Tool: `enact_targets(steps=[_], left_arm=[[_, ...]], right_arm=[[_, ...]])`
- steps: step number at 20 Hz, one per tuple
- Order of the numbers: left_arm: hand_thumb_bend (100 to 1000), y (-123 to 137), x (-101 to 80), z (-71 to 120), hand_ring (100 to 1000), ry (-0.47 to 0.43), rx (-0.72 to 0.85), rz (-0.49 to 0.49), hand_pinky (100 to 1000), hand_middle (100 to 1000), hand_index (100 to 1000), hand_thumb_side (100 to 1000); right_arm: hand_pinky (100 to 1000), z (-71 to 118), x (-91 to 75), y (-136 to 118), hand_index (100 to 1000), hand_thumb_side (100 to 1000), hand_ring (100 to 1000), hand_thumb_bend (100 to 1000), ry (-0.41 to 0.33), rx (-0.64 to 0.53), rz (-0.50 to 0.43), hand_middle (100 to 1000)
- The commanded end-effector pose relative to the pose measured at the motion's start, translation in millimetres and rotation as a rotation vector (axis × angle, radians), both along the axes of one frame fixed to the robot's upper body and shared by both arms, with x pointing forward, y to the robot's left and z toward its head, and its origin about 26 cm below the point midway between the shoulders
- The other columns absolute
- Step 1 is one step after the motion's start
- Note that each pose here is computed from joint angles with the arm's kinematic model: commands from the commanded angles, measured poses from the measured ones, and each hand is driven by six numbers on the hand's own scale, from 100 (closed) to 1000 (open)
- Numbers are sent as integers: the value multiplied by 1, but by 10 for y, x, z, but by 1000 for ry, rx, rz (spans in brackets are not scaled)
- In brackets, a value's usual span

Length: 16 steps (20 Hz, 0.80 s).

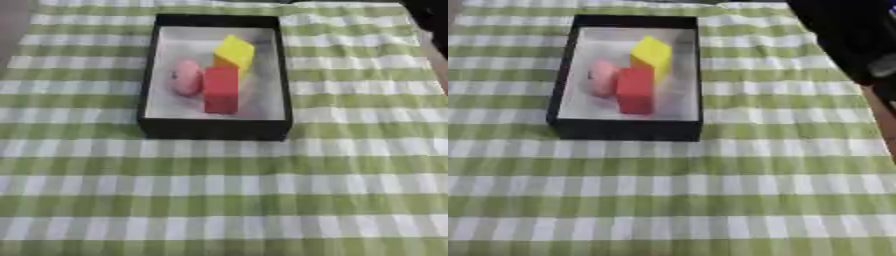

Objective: Pick up objects on the table and place them in the box.

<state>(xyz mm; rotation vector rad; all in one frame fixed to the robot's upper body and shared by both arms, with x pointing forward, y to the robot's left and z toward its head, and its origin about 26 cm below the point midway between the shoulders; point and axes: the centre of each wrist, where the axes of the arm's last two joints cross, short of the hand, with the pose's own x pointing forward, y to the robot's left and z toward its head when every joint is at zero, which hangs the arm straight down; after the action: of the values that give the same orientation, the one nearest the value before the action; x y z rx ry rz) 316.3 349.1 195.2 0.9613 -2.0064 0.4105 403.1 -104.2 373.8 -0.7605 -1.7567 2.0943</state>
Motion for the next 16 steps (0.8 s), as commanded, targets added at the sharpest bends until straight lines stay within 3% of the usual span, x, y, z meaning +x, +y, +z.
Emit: enact_targets(steps=[1,5,12,14,16], left_arm=[[593,23,-13,158,714,-37,43,-3,730,770,848,406],[594,-3,-3,179,713,-41,47,-15,729,770,848,406],[595,-13,2,169,712,-40,38,-21,728,769,848,408],[596,-12,2,169,712,-40,37,-20,728,769,848,408],[597,-16,3,170,712,-42,37,-21,728,769,848,408]], right_arm=[[812,12,-89,183,619,100,675,305,1,-24,49,522],[789,-256,3,315,631,100,675,255,74,-54,34,533],[786,-665,210,369,644,100,679,242,174,-94,-20,544],[795,-725,244,363,671,100,700,287,184,-112,-22,573],[820,-766,268,348,757,100,763,420,190,-131,-25,673]])
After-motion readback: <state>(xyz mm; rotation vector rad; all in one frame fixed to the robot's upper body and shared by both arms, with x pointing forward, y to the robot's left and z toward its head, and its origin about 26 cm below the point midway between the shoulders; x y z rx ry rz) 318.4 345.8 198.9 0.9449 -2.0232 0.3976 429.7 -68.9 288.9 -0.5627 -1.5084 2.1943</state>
